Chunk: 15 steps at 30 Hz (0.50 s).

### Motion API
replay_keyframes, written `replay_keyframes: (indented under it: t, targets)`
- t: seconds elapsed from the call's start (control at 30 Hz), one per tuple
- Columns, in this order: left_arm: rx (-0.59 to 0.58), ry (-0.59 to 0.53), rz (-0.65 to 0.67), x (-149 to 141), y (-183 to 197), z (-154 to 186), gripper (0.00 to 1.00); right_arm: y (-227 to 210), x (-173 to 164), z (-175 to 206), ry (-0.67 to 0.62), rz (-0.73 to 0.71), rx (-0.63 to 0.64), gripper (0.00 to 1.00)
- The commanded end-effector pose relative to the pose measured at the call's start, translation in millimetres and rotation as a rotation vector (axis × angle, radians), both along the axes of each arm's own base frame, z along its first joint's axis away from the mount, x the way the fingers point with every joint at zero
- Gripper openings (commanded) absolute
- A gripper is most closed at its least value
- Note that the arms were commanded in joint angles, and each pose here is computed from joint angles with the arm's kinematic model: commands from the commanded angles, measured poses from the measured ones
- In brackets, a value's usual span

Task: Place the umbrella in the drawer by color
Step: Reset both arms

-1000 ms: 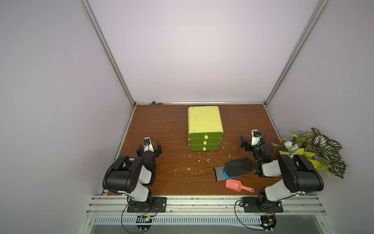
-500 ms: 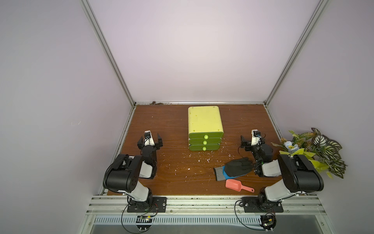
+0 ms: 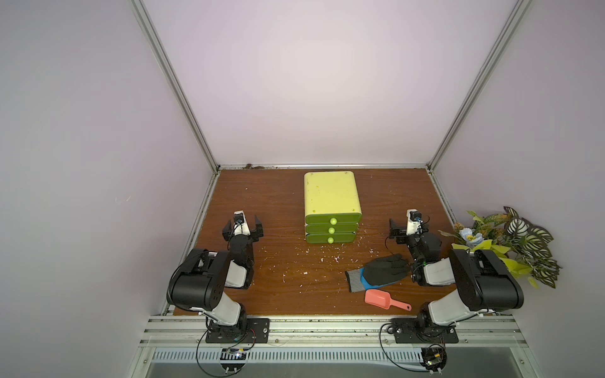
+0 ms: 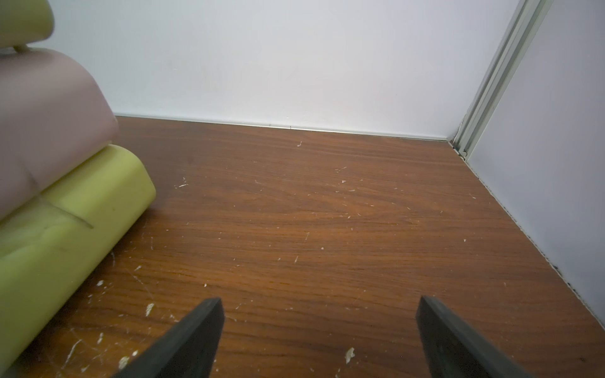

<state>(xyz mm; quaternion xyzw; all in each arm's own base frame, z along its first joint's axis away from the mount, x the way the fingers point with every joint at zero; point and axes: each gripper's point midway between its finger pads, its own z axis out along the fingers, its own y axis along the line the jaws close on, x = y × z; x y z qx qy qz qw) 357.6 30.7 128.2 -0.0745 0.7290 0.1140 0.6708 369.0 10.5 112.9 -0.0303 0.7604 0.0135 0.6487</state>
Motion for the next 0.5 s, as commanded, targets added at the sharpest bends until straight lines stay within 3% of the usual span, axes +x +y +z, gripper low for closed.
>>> replay_keyframes:
  t: [0.0, 0.47]
  targets:
    - [0.007, -0.005, -0.01, 2.4, -1.2, 2.2, 1.0, 2.4, 5.6, 11.5, -0.037, 0.007, 0.015, 0.99]
    - [0.008, -0.003, -0.01, 2.2, -1.1, 1.6, 1.0, 2.1, 6.4, 11.2, -0.034, -0.011, 0.003, 0.99]
